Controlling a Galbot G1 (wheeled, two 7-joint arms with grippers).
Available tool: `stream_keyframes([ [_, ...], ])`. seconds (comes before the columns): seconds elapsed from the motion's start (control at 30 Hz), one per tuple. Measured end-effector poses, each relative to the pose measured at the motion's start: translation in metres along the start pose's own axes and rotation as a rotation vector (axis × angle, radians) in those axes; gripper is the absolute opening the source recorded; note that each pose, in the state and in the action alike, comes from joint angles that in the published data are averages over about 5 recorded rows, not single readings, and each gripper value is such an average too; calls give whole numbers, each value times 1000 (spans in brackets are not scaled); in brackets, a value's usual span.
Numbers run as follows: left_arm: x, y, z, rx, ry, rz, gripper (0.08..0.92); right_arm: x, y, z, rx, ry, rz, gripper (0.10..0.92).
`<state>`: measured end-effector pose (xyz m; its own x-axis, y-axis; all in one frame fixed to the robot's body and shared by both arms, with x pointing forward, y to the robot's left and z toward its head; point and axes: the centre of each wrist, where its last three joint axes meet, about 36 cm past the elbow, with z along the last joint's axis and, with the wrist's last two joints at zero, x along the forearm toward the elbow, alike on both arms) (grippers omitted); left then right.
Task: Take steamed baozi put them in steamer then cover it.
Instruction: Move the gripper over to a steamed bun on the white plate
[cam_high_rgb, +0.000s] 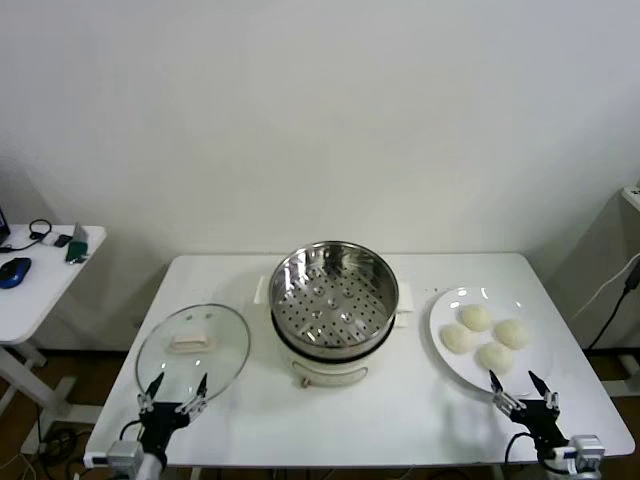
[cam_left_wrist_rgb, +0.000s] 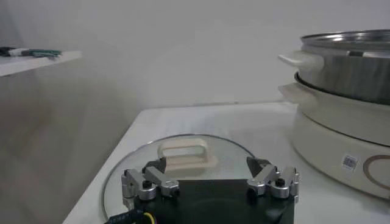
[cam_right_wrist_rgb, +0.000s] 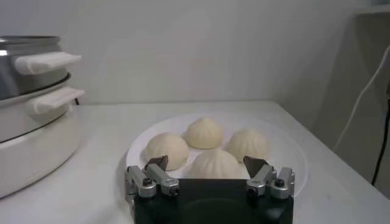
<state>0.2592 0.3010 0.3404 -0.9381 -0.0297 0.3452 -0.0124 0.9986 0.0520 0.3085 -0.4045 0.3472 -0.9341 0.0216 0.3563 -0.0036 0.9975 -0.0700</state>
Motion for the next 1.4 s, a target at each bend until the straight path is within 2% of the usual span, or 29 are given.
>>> stream_keyframes([
  [0.27, -1, -2, -4, -4, -11, 8, 823, -54, -25, -67, 200, -22, -73, 823],
  [0.4, -1, -3, -6, -6, -16, 10, 823, -85, -38, -108, 357, -21, -156, 823],
  [0.53, -1, -3, -7, -9, -21, 11, 823, -110, -55, -146, 552, 17, -269, 823],
  [0.77, 2, -7, -6, -23, -25, 28, 823, -144, -91, -200, 894, 143, -528, 823],
  [1.0, 2, -8, -8, -37, -33, 33, 823, -178, -109, -246, 1094, 317, -783, 823],
  [1.23, 4, -8, -7, -43, -38, 34, 823, -219, -105, -273, 1206, 489, -914, 823],
  [1.4, 4, -9, -7, -46, -44, 34, 823, -247, -95, -282, 1261, 588, -958, 823],
])
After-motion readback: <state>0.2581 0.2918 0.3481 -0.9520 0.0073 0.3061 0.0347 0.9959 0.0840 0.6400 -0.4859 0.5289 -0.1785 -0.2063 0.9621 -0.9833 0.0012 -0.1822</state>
